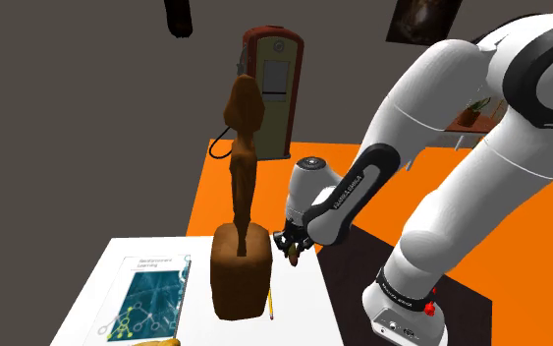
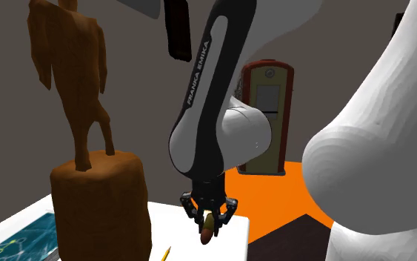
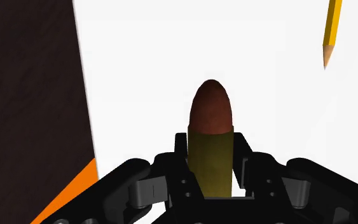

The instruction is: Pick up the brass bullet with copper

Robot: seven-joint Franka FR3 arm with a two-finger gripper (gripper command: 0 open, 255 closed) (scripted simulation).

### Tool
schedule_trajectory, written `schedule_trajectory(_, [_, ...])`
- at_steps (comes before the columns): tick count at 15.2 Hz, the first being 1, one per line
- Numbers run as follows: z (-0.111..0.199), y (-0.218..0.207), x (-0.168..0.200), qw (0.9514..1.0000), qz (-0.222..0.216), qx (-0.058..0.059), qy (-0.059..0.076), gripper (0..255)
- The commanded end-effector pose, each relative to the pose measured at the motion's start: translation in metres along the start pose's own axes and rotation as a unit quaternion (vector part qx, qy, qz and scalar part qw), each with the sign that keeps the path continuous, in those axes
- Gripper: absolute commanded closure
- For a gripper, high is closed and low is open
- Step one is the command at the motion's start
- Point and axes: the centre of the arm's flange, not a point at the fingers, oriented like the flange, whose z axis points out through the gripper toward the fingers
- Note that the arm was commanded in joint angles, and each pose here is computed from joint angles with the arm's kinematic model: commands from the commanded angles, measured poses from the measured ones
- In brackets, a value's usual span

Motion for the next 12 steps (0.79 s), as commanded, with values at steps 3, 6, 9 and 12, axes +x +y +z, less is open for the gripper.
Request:
schedule_trajectory(3, [-0.021,0.001,0.000,1.0000,0.000,0.000,-0.001,255])
schedule_trajectory(6, [-0.037,0.001,0.000,1.0000,0.000,0.000,-0.001,255])
schedule_trajectory(9, [-0.053,0.001,0.001,1.0000,0.000,0.000,-0.001,255])
schedule_trajectory(12, [-0.059,0.001,0.001,1.0000,0.000,0.000,-0.001,255])
